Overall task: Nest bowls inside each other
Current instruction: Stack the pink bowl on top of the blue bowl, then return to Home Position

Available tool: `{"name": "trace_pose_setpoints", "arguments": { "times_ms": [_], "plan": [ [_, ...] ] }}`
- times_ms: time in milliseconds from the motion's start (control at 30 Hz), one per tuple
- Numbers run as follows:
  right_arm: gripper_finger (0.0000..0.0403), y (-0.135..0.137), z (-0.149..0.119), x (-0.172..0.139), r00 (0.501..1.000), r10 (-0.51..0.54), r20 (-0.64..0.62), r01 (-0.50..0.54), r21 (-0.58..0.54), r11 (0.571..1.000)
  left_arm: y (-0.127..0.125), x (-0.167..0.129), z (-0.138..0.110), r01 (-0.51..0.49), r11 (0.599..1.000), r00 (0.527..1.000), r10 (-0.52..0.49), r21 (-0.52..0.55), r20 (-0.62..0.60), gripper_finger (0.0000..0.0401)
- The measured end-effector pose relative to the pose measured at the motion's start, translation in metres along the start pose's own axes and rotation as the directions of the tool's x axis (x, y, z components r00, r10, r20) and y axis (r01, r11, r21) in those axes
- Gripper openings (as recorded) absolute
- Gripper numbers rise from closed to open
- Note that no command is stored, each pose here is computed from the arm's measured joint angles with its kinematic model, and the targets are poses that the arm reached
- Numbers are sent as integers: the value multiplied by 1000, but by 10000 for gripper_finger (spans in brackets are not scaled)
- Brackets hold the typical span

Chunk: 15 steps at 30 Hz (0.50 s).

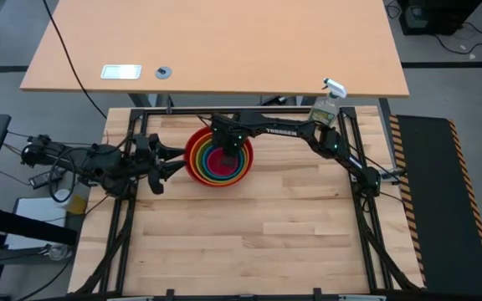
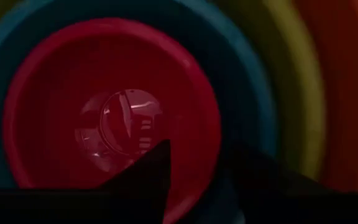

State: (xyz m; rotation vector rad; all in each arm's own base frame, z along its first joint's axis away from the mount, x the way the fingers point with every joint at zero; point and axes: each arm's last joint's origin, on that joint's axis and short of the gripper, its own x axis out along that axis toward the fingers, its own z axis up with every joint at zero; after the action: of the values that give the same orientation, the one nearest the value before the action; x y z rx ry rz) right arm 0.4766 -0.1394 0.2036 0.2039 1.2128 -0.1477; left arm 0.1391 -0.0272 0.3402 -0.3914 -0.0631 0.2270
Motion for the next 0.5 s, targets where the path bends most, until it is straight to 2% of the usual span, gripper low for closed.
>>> {"name": "trace_pose_setpoints", "arguments": {
  "times_ms": [167, 367, 500],
  "plan": [
    [190, 0, 5, -14, 999, -31, 14, 31, -2, 1000, 3, 1, 1, -28, 1000, 1000, 28, 7, 12, 208],
    [197, -3, 9, -30, 996, -87, 15, 87, -6, 996, 4, 2, 2, -38, 999, 999, 37, 13, 16, 208],
    [194, -8, 12, -55, 997, -39, 71, 36, 38, 999, 5, -2, 4, -35, 999, 999, 34, 24, 25, 208]
  ]
}}
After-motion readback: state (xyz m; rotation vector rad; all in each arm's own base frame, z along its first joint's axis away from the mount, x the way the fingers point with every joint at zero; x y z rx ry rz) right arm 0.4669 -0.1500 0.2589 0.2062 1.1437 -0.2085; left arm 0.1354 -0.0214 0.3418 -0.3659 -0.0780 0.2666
